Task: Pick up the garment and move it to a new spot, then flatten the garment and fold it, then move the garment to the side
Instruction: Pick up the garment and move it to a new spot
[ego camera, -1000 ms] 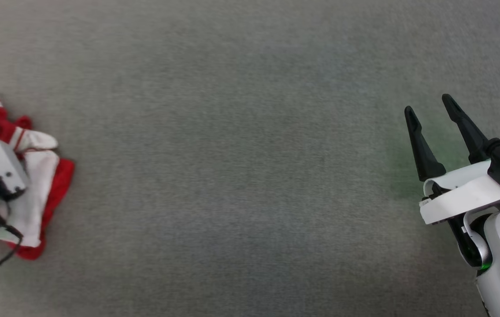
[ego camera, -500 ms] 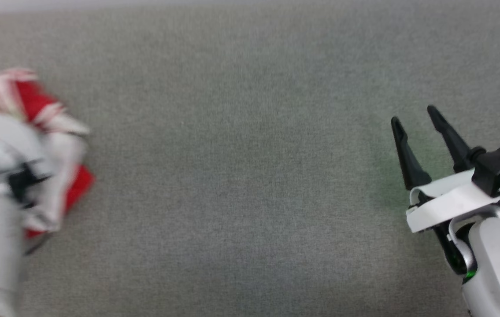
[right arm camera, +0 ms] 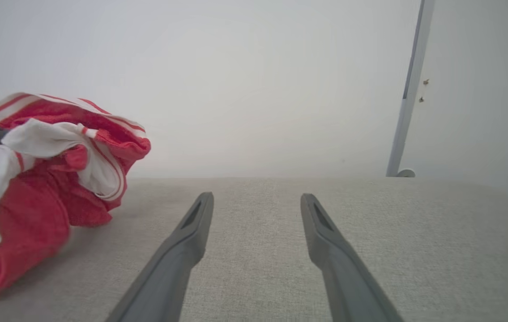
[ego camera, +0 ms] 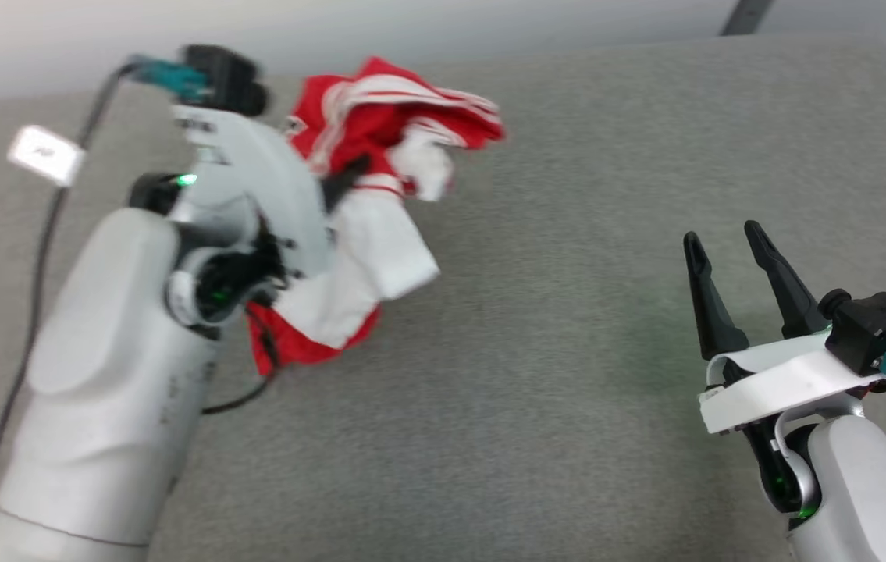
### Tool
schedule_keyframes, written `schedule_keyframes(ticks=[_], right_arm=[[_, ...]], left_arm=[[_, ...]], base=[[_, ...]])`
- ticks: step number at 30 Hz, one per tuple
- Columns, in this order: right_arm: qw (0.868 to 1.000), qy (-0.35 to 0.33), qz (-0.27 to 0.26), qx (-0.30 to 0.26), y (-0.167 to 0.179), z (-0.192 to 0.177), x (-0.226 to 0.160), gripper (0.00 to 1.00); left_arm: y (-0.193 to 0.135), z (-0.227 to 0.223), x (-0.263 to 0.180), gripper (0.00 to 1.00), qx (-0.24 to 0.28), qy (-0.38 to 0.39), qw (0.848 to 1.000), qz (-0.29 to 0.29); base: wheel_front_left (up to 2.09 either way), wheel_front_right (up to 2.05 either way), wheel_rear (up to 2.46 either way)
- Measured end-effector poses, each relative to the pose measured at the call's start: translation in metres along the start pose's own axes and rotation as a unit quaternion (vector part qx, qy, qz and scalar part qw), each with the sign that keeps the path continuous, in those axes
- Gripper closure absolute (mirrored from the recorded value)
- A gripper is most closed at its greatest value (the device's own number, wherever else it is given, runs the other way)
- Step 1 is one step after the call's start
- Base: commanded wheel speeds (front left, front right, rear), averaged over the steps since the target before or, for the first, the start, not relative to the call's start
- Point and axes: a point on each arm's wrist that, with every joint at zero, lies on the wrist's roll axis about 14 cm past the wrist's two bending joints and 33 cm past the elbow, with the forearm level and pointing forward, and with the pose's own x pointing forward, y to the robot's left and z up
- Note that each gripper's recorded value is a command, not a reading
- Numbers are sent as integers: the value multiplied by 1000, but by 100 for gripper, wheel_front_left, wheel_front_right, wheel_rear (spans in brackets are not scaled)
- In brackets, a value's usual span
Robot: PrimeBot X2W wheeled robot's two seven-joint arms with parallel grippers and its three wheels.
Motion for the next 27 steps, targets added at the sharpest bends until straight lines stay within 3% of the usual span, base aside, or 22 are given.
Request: schedule_keyframes(ticks=[6,12,18,27], right_arm=[[998,-4,-55,16,-27,4,-20,0],[993,-3,-115,18,-58,7,-45,0],[984,-4,-176,11,-90,13,-74,0],[972,16,-234,5,-116,5,-105,0]], left_arm=[[-98,-17,41,100,38,57,989,-131],[-138,-52,81,100,54,124,975,-178],[-121,-87,119,100,86,181,968,-149],[-73,-118,159,100,185,234,951,-83]], base=[[0,0,0],[0,0,0],[0,0,0],[0,0,0]])
